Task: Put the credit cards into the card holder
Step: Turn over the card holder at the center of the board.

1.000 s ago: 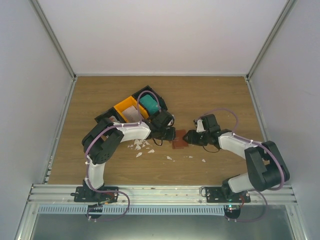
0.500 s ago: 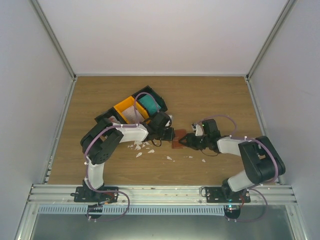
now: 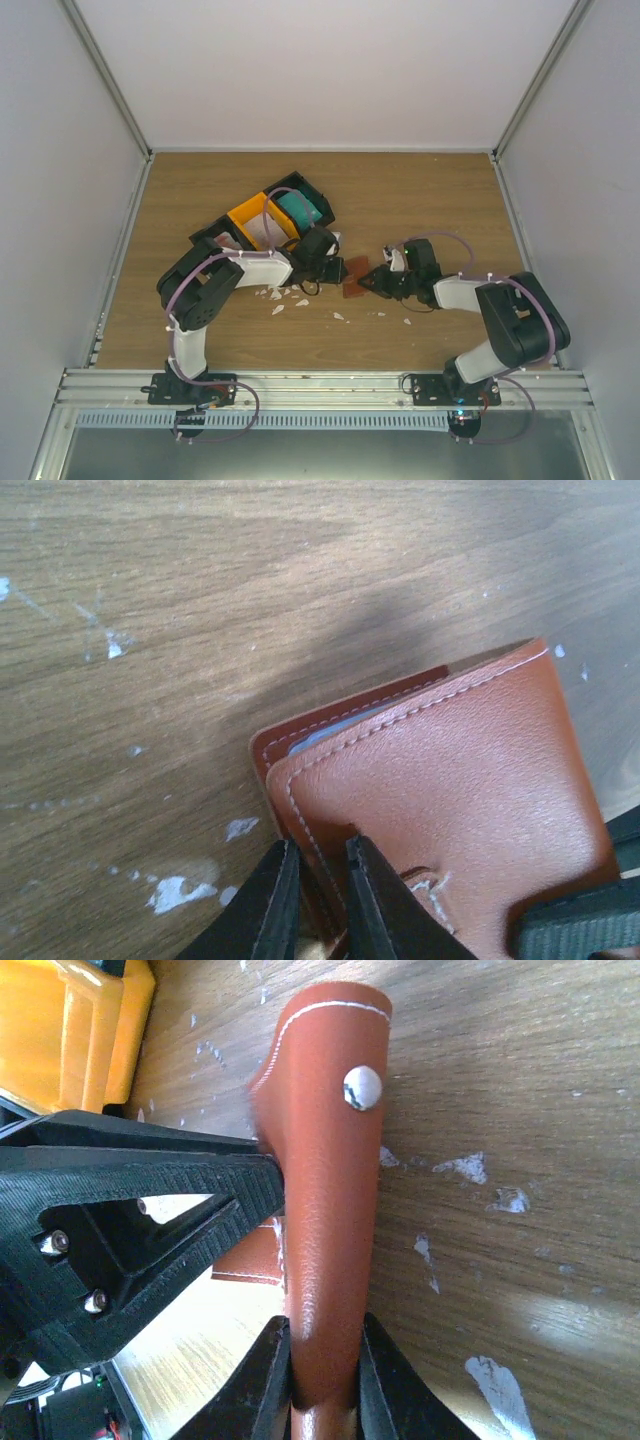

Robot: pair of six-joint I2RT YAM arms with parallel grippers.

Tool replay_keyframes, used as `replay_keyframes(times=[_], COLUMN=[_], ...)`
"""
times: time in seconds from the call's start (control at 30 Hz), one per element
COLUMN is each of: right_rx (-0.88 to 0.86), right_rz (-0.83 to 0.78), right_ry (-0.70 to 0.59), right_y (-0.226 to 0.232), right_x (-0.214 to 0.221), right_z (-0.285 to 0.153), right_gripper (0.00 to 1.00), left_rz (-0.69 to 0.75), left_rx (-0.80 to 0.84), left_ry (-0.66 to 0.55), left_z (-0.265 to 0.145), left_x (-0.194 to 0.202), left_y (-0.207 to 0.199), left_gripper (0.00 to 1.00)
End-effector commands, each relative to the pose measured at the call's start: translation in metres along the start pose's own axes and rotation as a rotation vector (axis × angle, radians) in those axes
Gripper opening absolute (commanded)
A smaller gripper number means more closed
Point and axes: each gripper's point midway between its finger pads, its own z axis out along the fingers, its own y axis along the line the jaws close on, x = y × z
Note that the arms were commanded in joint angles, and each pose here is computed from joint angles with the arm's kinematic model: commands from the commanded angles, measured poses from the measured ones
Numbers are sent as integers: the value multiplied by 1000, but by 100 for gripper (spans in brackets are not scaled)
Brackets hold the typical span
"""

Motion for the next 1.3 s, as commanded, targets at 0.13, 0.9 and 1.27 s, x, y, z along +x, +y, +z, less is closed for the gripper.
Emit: replay_keyframes(times=[0.13, 0.9, 1.27], right_rx=[129, 1143, 1214], right_rz=[-113, -299, -545], right_ry=[-75, -154, 98], right_y=[5, -24, 3], right_x=[-24, -67, -1], right_z=[-19, -139, -34], right_gripper=[1, 1, 11], left_rz=[25, 15, -41], left_rx=[-94, -8, -36], left_ry=[59, -380, -446], left_z=[-27, -207, -238], left_x=[17, -79, -91], left_y=[16, -36, -10], left_gripper=[39, 69, 70])
